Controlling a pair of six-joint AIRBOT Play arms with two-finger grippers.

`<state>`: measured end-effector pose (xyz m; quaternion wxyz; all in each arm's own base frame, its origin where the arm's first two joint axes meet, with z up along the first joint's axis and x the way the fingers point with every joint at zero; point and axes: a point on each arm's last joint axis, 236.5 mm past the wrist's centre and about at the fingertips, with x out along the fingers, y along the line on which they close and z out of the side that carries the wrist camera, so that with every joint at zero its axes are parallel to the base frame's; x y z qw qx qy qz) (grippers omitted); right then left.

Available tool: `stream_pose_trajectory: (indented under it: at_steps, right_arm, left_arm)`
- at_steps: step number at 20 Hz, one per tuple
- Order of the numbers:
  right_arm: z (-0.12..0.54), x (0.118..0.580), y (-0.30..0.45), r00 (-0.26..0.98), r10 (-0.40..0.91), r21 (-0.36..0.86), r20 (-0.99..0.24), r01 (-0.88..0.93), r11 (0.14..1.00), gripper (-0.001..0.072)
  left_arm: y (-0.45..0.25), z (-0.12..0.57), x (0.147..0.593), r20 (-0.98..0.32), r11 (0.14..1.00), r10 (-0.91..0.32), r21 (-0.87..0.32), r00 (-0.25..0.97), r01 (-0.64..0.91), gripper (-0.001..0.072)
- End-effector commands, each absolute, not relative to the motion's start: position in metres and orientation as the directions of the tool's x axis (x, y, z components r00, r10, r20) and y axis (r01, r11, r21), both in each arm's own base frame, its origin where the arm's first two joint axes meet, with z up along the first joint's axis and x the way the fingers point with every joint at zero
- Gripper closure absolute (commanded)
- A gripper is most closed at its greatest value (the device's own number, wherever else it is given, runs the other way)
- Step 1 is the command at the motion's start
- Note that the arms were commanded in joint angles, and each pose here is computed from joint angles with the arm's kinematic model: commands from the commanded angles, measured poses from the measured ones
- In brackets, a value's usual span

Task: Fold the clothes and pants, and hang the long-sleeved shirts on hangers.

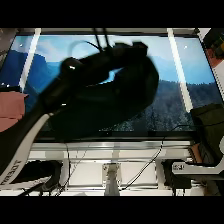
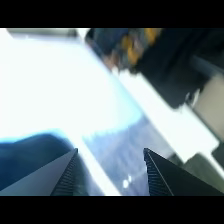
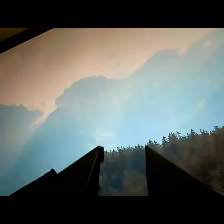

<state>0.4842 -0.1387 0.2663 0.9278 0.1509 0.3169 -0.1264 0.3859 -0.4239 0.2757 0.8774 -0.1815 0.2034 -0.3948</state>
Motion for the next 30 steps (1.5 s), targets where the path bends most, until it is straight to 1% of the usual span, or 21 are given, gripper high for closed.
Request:
stream_pose_trajectory:
  at_steps: [1, 4, 5, 6, 7, 8, 10, 13, 15, 17, 19, 21, 22, 23, 24, 25, 26, 27, 28, 29, 30]
  right_arm:
    - [0.267, 0.483, -0.138, 0.769, -0.128, 0.213, -0.626, 0.327, 0.921, 0.0386]
    - [0.269, 0.487, -0.123, 0.784, -0.066, 0.268, -0.618, 0.289, 0.919, 0.0392]
    - [0.270, 0.488, -0.115, 0.789, -0.032, 0.297, -0.614, 0.268, 0.917, 0.0393]
    - [0.270, 0.490, -0.105, 0.791, 0.009, 0.326, -0.611, 0.241, 0.914, 0.0411]
    - [0.268, 0.490, -0.096, 0.787, 0.052, 0.351, -0.614, 0.213, 0.912, 0.0572]
    - [0.265, 0.489, -0.087, 0.778, 0.092, 0.361, -0.622, 0.180, 0.915, 0.0659]
    - [0.252, 0.487, -0.064, 0.739, 0.191, 0.379, -0.646, 0.093, 0.921, 0.0661]
    - [0.220, 0.482, -0.012, 0.628, 0.353, 0.398, -0.694, -0.074, 0.914, 0.0661]
    - [0.194, 0.480, 0.030, 0.537, 0.423, 0.375, -0.730, -0.203, 0.905, 0.0661]
    - [0.166, 0.475, 0.076, 0.440, 0.474, 0.341, -0.763, -0.350, 0.873, 0.0660]
    - [0.134, 0.464, 0.119, 0.336, 0.490, 0.291, -0.804, -0.496, 0.818, 0.0660]
    - [0.095, 0.455, 0.143, 0.261, 0.435, 0.208, -0.862, -0.599, 0.773, 0.0660]
    - [0.078, 0.452, 0.153, 0.230, 0.409, 0.186, -0.883, -0.629, 0.755, 0.0658]
    - [0.062, 0.449, 0.166, 0.190, 0.406, 0.196, -0.894, -0.649, 0.735, 0.0589]
    - [0.051, 0.447, 0.180, 0.161, 0.416, 0.215, -0.895, -0.662, 0.718, 0.0407]
    - [0.042, 0.449, 0.194, 0.157, 0.421, 0.215, -0.893, -0.675, 0.706, 0.0264]
    - [0.034, 0.456, 0.204, 0.176, 0.414, 0.189, -0.893, -0.687, 0.702, 0.0168]
    - [0.026, 0.465, 0.210, 0.212, 0.386, 0.137, -0.898, -0.699, 0.702, 0.0099]
    - [0.019, 0.472, 0.213, 0.239, 0.357, 0.079, -0.903, -0.723, 0.686, 0.0098]
    - [0.014, 0.477, 0.217, 0.263, 0.338, 0.020, -0.904, -0.762, 0.647, 0.0098]
    - [0.011, 0.478, 0.221, 0.268, 0.333, -0.012, -0.904, -0.795, 0.606, 0.0098]
  left_arm:
    - [-0.450, 0.231, 0.380, -0.301, 0.630, -0.773, -0.463, 0.558, 0.623, 0.0229]
    - [-0.437, 0.241, 0.390, -0.285, 0.648, -0.761, -0.393, 0.583, 0.653, 0.0240]
    - [-0.429, 0.245, 0.395, -0.279, 0.657, -0.753, -0.381, 0.596, 0.651, 0.0278]
    - [-0.417, 0.250, 0.403, -0.276, 0.672, -0.738, -0.373, 0.615, 0.639, 0.0438]
    - [-0.403, 0.253, 0.412, -0.279, 0.697, -0.716, -0.347, 0.640, 0.628, 0.0622]
    - [-0.387, 0.256, 0.420, -0.290, 0.725, -0.688, -0.315, 0.665, 0.613, 0.0698]
    - [-0.342, 0.256, 0.436, -0.346, 0.791, -0.611, -0.248, 0.712, 0.559, 0.0698]
    - [-0.249, 0.233, 0.457, -0.506, 0.903, -0.412, -0.116, 0.758, 0.413, 0.0700]
    - [-0.186, 0.218, 0.464, -0.589, 0.940, -0.295, -0.035, 0.753, 0.341, 0.0701]
    - [-0.129, 0.204, 0.466, -0.643, 0.964, -0.203, 0.003, 0.738, 0.267, 0.0701]
    - [-0.094, 0.183, 0.460, -0.699, 0.971, -0.189, -0.027, 0.690, 0.238, 0.0701]
    - [-0.069, 0.159, 0.449, -0.760, 0.975, -0.183, -0.060, 0.624, 0.213, 0.0700]
    - [-0.059, 0.150, 0.443, -0.787, 0.979, -0.169, -0.063, 0.593, 0.195, 0.0700]
    - [-0.055, 0.144, 0.438, -0.806, 0.980, -0.163, -0.067, 0.569, 0.186, 0.0700]
    - [-0.054, 0.141, 0.434, -0.816, 0.979, -0.162, -0.062, 0.554, 0.195, 0.0700]
    - [-0.055, 0.141, 0.433, -0.818, 0.974, -0.163, -0.045, 0.552, 0.222, 0.0700]
    - [-0.060, 0.142, 0.433, -0.816, 0.967, -0.175, -0.037, 0.551, 0.253, 0.0700]
    - [-0.064, 0.142, 0.432, -0.816, 0.962, -0.181, -0.030, 0.550, 0.272, 0.0700]
    - [-0.069, 0.142, 0.432, -0.816, 0.957, -0.186, -0.025, 0.548, 0.288, 0.0699]
    - [-0.073, 0.142, 0.431, -0.816, 0.953, -0.192, -0.023, 0.546, 0.301, 0.0700]
    - [-0.076, 0.142, 0.430, -0.816, 0.951, -0.196, -0.022, 0.545, 0.309, 0.0700]
